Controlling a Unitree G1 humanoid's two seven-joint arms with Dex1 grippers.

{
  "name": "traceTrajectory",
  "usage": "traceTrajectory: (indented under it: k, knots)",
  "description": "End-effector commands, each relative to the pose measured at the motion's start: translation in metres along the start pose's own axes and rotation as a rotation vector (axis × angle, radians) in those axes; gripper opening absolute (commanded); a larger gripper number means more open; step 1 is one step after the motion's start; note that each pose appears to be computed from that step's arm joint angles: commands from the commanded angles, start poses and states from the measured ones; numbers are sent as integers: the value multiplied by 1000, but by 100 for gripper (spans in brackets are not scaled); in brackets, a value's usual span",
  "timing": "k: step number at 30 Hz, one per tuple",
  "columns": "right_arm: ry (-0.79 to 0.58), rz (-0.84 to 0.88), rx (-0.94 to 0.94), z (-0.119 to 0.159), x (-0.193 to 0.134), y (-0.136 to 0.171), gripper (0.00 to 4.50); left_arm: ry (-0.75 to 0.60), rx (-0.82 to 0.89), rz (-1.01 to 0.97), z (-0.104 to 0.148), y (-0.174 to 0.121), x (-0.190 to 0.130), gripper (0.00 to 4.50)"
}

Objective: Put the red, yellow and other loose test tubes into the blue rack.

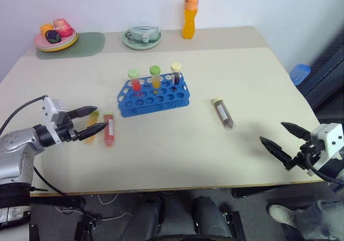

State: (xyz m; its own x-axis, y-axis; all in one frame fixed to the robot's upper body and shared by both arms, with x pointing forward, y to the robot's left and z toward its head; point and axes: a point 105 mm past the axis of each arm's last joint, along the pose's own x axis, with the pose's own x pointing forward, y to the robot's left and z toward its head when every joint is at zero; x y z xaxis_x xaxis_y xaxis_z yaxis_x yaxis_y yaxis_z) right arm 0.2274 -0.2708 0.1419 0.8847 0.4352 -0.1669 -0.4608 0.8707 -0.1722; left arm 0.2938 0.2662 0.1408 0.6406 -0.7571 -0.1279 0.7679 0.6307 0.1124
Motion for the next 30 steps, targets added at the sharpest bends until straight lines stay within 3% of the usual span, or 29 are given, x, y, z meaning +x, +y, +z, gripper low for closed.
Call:
traceTrajectory:
  k: [1, 13, 19, 26, 30]
  knots:
    - [-23, -15, -15, 9, -7, -6, 450, -6, 34, -3, 10, -2, -2, 387]
    - [-54, -89, 26, 20, -5, -20, 450, -48, 13, -51, 12, -4, 5, 387]
    - [-67, -75, -54, 27, 3, -15, 450, -82, 51, -29, 18, 0, 12, 387]
    - [179, -326, -254, 32, 26, -48, 450, -230, 61, -201, 48, -20, 39, 387]
    - [181, -194, -83, 56, 55, -40, 450, -268, 137, -306, 60, -36, 56, 387]
